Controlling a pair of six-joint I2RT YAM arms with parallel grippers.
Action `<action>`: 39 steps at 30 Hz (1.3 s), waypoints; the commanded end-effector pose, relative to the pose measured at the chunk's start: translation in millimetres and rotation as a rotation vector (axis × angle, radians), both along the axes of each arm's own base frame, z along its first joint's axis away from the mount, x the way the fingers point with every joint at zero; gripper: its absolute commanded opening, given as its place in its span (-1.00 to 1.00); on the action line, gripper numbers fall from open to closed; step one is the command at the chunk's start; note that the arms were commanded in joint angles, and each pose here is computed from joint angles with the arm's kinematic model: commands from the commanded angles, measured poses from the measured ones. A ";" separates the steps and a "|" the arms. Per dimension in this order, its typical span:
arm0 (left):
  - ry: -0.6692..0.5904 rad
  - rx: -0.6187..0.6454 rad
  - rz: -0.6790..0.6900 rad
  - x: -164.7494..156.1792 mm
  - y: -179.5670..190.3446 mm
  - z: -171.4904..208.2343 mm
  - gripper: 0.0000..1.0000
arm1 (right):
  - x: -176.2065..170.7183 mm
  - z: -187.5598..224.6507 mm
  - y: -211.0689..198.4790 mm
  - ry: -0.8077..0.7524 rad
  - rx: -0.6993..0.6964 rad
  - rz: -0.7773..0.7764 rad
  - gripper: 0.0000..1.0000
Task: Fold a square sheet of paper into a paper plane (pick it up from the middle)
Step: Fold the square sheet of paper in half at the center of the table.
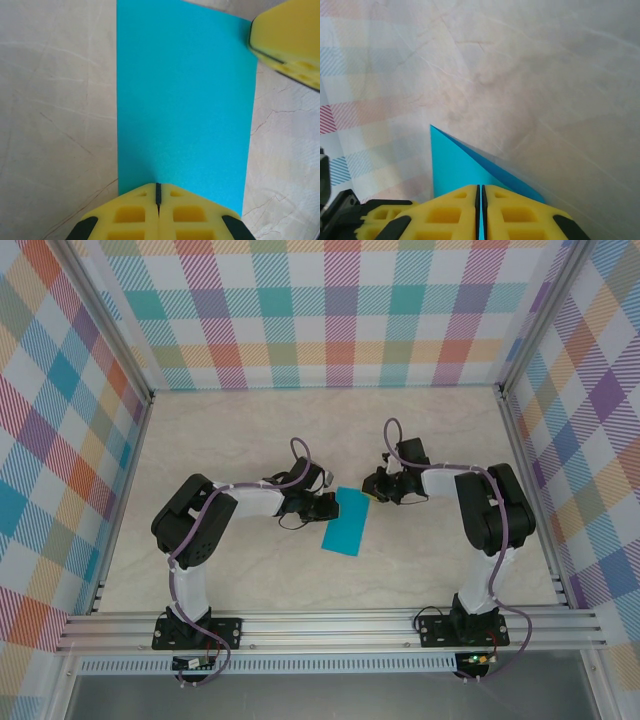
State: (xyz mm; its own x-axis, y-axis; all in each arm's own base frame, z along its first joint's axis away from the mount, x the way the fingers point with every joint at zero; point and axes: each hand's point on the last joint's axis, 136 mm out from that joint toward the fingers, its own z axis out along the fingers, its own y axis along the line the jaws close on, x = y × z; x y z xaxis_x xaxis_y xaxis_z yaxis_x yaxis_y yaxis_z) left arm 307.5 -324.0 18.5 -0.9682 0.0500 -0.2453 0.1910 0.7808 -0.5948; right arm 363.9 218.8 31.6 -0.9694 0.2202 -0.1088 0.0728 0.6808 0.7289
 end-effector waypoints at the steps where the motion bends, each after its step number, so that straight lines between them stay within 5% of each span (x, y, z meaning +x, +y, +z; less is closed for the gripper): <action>1: 0.150 0.204 -0.006 -41.5 39.7 -55.4 -1.00 | 2.0 -2.7 -0.6 0.007 -0.022 0.023 -0.76; 11: 0.149 0.203 -0.005 -40.7 38.5 -55.1 -1.00 | -0.4 -27.2 -5.9 0.052 -0.009 -0.015 -0.78; 22: 0.150 0.208 -0.006 -42.4 40.4 -55.1 -1.00 | 0.1 50.6 -11.6 0.001 0.025 -0.036 -0.73; 27: 0.147 0.203 0.001 -41.9 40.1 -54.7 -1.00 | -36.6 67.3 -3.4 0.003 0.095 -0.011 -0.72; 39: 0.154 0.189 0.008 -40.4 36.8 -54.3 -1.00 | -144.1 31.8 29.5 0.065 0.043 0.084 -0.72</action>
